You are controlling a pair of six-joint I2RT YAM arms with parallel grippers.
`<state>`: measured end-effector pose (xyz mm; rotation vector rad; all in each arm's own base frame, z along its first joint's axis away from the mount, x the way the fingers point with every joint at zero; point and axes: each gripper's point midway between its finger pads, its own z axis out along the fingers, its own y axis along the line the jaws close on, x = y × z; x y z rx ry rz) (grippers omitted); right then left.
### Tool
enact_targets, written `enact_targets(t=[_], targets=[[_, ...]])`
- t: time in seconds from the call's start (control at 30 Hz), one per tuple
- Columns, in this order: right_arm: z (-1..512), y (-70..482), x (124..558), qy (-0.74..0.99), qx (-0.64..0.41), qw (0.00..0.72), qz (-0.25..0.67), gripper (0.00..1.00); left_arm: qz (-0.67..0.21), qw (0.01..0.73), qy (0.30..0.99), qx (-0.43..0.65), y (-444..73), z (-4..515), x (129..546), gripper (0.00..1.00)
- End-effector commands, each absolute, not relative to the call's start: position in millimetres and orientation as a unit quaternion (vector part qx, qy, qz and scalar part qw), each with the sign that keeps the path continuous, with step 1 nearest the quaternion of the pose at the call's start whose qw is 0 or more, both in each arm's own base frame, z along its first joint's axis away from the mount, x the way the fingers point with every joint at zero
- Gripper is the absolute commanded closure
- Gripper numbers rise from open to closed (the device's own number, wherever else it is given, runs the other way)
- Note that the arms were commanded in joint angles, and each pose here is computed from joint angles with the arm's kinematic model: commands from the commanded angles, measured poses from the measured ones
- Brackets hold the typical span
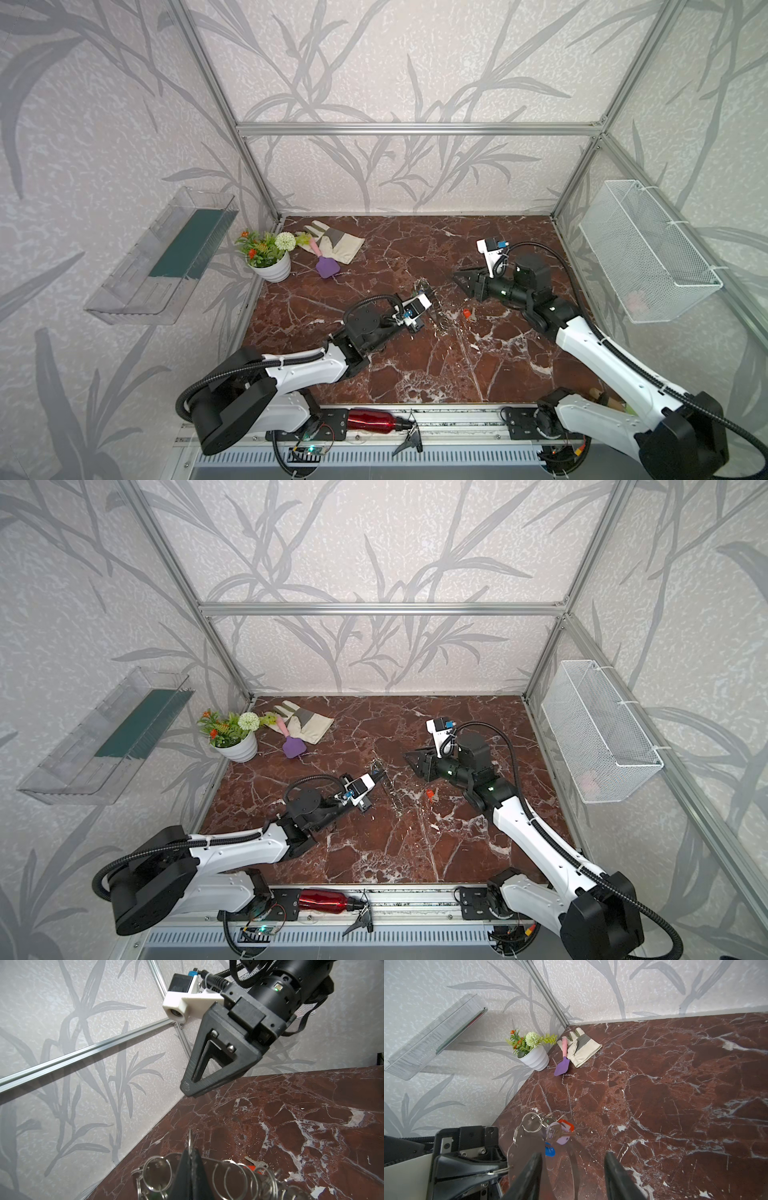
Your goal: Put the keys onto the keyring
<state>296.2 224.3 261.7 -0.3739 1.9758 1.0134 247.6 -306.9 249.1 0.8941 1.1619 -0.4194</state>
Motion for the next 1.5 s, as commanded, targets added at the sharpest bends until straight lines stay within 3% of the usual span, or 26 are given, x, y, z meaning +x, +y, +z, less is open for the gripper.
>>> enact_targets(t=[0.0, 0.33, 1.0, 1.2, 1.47], targets=[[277, 229, 285, 0.783, -0.167, 0.428, 0.420, 0.50, -0.221, 0.749, 0.513, 0.356, -300, 277, 247, 1.00], [298, 242, 272, 0.743, -0.213, 0.438, 0.458, 0.51, -0.302, 0.718, 0.547, 0.308, -297, 290, 241, 1.00], [317, 253, 263, 0.702, -0.268, 0.450, 0.483, 0.49, -0.370, 0.671, 0.596, 0.240, -272, 309, 229, 1.00], [329, 253, 257, 0.688, -0.270, 0.456, 0.497, 0.49, -0.413, 0.663, 0.579, 0.234, -262, 312, 216, 1.00], [329, 254, 257, 0.694, -0.263, 0.445, 0.502, 0.49, -0.388, 0.686, 0.559, 0.258, -262, 301, 217, 1.00]])
